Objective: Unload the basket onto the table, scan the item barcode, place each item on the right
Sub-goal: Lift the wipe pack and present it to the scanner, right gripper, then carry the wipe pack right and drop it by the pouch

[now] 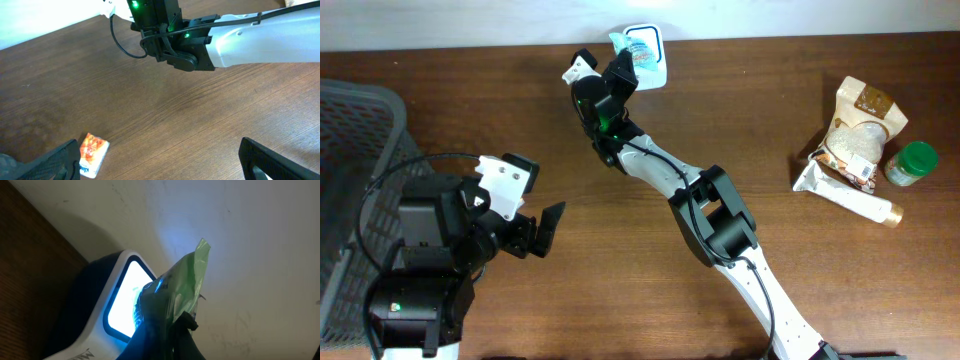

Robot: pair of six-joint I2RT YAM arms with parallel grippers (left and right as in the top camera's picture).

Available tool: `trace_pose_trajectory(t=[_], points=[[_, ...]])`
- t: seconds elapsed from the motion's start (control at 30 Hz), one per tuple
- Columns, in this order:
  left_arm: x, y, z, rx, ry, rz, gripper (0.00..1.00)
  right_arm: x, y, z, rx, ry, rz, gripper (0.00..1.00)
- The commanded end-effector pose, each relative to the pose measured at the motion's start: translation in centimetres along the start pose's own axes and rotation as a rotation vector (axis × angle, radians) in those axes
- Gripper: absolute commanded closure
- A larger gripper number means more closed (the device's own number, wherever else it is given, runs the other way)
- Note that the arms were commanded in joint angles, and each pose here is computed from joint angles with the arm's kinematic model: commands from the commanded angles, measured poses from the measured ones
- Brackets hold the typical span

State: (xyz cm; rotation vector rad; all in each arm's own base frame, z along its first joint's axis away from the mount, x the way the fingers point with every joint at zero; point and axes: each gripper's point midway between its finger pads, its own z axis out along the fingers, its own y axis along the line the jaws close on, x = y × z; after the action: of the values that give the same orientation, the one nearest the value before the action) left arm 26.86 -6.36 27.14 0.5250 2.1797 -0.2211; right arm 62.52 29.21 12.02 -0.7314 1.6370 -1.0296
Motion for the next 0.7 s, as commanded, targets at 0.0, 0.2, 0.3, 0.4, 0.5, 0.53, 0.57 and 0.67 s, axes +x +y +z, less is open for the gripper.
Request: trace_pose_trajectory(t=[0.0,0.2,0.3,0.4,0.5,0.53,0.57,0.67], points=[[-0.2,-0.1,-0.1,0.009,-0.010,-0.014,0.01,0.0,0.5,0.1,-0.005,-0.009,0.038,0.96],[-0.2,-0.1,-0.1,0.009,-0.010,-0.014,0.01,3.4,-12.1,0.1,0.367,0.175,0.438,0.96],[-0.2,-0.1,-0.1,0.009,-0.010,-0.014,0.01,5.2,-19.7,1.0,0.456,0.205,0.520,0.96],[-0.2,-0.1,-0.1,0.009,-0.010,-0.014,0.01,10.0,-27.2,1.9,0.509,0.327,0.591,0.96],[-0.2,-0.1,-0.1,0.009,-0.010,-0.014,0.01,15.9,-28.3,2.5,0.208,0.426,0.694,0.96],[-0.2,-0.1,-0.1,0.009,-0.010,-0.014,0.01,18.4,-28.4,1.9,0.062,0.476,0.801,0.96],[-0.2,-0.1,-0.1,0.009,-0.010,-0.014,0.01,20.3,-28.7,1.3,-0.035,0.518,0.840,0.96],[-0.2,-0.1,-0.1,0.009,-0.010,-0.014,0.01,29.1,-30.7,0.3,-0.217,0.669,1.001,0.96]])
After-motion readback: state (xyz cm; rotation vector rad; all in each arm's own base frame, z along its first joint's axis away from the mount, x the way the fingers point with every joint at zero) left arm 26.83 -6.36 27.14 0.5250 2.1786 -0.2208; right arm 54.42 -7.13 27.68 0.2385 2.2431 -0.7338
